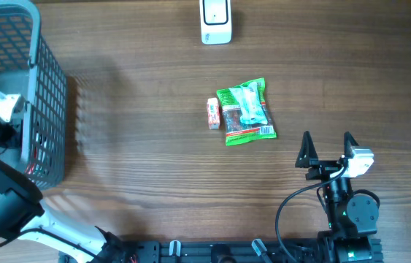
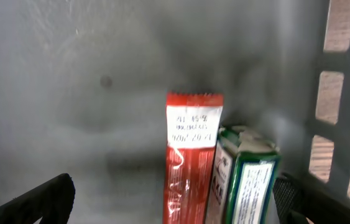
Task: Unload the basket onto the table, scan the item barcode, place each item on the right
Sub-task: 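Lower the left gripper into the basket and grasp the red stick and green box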
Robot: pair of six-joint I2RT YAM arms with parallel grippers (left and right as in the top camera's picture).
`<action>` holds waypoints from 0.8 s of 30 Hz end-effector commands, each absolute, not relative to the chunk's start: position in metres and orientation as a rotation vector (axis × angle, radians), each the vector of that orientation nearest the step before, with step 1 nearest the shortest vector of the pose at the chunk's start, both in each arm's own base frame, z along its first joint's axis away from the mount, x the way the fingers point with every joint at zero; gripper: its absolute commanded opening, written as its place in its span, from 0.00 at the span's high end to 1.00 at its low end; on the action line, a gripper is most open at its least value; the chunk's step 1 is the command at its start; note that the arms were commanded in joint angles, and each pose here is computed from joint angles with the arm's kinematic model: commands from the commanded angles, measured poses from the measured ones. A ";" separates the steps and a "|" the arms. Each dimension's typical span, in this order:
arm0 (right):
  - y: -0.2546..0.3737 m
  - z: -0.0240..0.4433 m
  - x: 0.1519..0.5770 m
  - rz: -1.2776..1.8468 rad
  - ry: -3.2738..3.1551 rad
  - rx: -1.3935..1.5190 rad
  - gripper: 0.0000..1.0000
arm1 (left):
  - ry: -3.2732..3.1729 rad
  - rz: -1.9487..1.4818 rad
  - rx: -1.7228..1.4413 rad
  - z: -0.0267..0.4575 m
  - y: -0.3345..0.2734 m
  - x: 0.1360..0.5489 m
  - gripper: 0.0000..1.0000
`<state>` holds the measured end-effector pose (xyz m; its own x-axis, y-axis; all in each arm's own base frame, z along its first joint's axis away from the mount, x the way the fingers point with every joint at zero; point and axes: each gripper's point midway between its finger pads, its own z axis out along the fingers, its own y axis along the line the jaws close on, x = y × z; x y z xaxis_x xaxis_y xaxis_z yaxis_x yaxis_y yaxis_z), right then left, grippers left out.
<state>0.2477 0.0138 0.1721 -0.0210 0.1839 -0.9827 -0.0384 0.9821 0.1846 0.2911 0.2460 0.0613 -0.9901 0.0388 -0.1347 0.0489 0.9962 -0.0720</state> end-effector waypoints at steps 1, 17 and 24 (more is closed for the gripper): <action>0.010 0.174 0.248 0.167 1.573 0.131 0.00 | 3.002 -0.201 0.069 0.055 0.241 0.280 0.00; 0.010 0.174 0.248 0.167 1.573 0.131 0.00 | 3.104 -0.247 -0.075 0.018 0.222 0.253 0.05; 0.010 0.174 0.248 0.167 1.573 0.131 0.00 | 3.118 -0.168 -0.217 0.014 0.232 0.252 0.33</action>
